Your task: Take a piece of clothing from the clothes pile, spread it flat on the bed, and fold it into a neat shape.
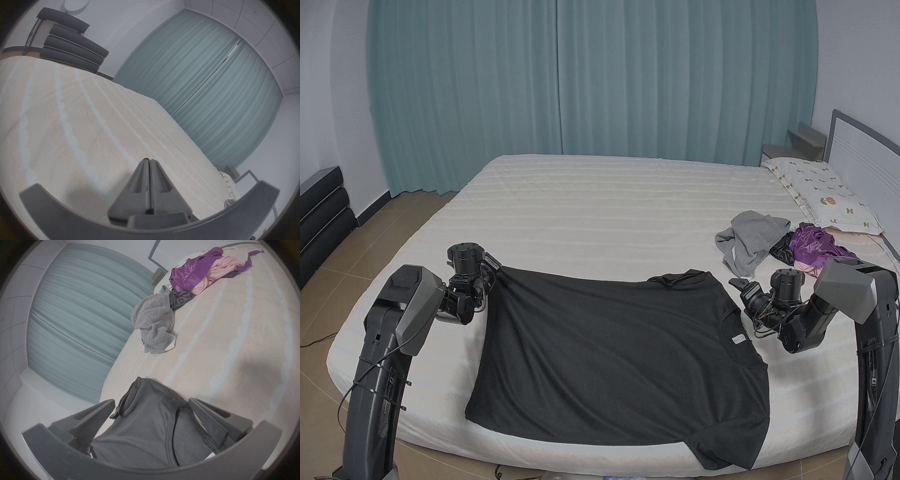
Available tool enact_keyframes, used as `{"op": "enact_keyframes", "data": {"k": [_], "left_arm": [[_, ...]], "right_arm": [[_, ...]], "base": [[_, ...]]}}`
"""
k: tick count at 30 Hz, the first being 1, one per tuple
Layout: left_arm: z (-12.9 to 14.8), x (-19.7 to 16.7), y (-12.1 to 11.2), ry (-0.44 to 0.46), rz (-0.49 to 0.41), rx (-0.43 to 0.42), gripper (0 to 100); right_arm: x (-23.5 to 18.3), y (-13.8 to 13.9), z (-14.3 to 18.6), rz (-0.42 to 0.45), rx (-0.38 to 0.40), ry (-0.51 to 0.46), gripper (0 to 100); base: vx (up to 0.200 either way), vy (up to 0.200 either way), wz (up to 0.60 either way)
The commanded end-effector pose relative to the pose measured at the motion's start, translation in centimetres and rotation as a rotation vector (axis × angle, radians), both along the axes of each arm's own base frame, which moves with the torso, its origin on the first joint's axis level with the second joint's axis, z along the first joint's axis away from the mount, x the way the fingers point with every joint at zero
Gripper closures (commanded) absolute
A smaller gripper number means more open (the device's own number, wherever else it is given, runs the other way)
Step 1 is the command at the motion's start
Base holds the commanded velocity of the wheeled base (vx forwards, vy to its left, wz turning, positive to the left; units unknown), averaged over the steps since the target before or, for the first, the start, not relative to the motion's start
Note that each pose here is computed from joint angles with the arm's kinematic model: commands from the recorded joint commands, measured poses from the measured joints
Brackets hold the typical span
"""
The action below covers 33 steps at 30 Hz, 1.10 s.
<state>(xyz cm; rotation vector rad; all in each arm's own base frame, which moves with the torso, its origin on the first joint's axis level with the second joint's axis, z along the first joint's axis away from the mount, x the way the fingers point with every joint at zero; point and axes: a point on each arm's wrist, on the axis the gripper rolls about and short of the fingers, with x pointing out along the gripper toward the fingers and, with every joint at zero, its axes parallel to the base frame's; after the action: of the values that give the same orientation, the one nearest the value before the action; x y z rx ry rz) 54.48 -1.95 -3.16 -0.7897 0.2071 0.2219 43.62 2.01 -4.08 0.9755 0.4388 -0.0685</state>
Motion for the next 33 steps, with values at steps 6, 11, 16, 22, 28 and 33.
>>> {"op": "enact_keyframes", "data": {"k": [6,11,16,22,28,33], "left_arm": [[-0.6,0.0,0.0,0.013,-0.001,0.000,100],[-0.5,-0.1,-0.1,0.028,-0.003,0.001,100],[-0.6,-0.2,-0.4,0.046,-0.007,0.002,0],[-0.1,-1.1,-0.3,0.075,-0.011,-0.001,0],[3.3,-4.1,0.0,0.111,0.014,-0.091,0],[6.6,-9.6,0.1,0.171,-0.028,-0.131,0]], "right_arm": [[0.0,0.0,-0.1,0.001,0.000,0.001,0],[0.0,0.0,-0.1,0.001,0.000,0.002,0],[0.0,0.0,0.0,0.001,0.000,0.001,0],[-0.5,-0.4,0.6,-0.005,0.011,0.004,0],[-1.6,0.1,2.1,0.002,0.008,0.004,0],[-4.5,2.4,5.2,0.068,-0.007,-0.002,0]], "base": [[0.000,0.000,0.00],[0.000,0.000,0.00],[0.000,0.000,0.00],[0.000,0.000,0.00],[0.000,0.000,0.00],[0.000,0.000,0.00]]}}
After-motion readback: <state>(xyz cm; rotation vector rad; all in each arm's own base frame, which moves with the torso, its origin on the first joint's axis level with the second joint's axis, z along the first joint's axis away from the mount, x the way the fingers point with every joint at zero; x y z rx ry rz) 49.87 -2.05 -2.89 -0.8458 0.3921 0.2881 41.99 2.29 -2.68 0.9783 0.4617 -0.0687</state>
